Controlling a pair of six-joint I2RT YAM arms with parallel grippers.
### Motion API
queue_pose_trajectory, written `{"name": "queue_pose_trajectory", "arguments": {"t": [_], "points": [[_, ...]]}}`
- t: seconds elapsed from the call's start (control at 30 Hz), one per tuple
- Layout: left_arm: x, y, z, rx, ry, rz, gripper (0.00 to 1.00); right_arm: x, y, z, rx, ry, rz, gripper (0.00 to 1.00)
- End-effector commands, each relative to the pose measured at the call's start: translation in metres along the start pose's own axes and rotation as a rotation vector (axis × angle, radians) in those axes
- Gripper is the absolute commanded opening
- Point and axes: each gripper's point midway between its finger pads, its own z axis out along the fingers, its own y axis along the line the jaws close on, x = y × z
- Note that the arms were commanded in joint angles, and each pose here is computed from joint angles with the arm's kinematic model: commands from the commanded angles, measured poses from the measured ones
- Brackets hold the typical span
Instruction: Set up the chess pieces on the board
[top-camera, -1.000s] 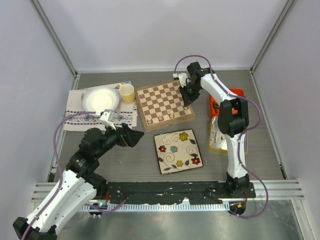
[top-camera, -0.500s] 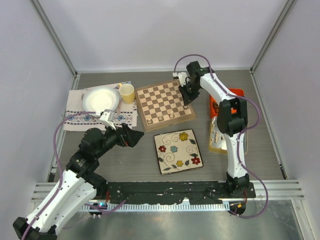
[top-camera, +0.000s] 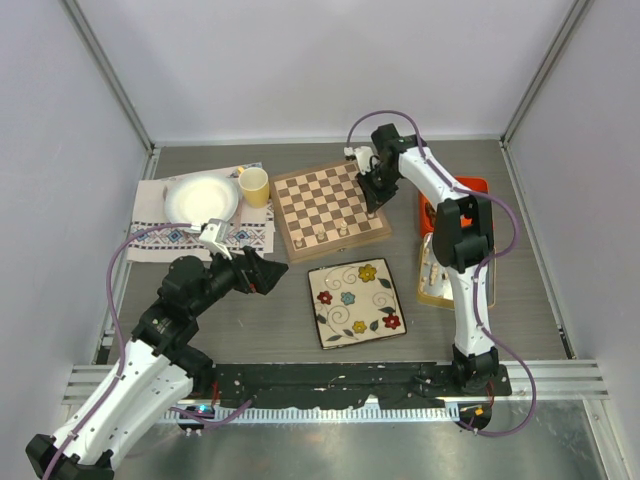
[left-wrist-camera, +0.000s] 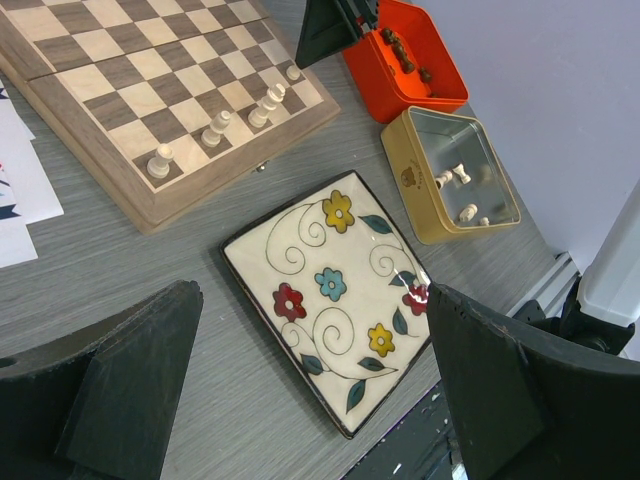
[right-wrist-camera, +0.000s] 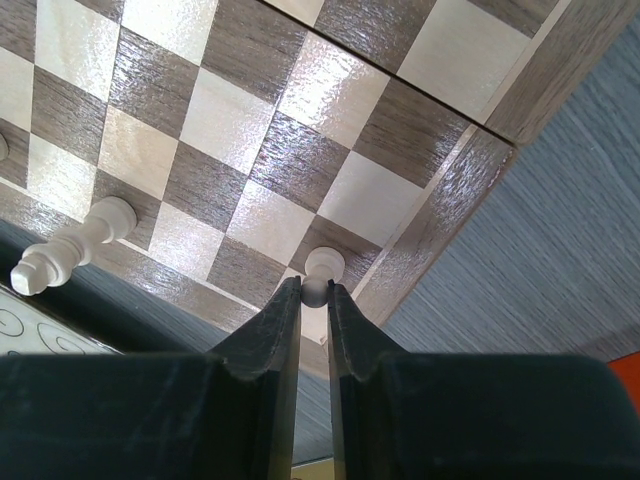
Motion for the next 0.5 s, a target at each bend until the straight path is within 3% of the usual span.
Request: {"name": "queue_pose_trajectory", "arguments": {"t": [0.0,0.33,0.47], "points": [[-0.0088,-0.0026,-0.0008,0.012,-0.036,0.024,1.00,-0.0122,0.0023,-0.0054,0.011,-0.025,-0.014,0.19],[-0.0107,-0.0028,-0.0016,0.010,-0.045,0.025,1.00,-0.0150,0.0002,-0.0067,0.021,-0.031,-0.016,0.29],[-0.0109,-0.0032,-0.0016,0.012,-0.045,0.026,0.99,-0.0163,0.0007,-0.0083,0.020,-0.036,-0.019,0.38]]}}
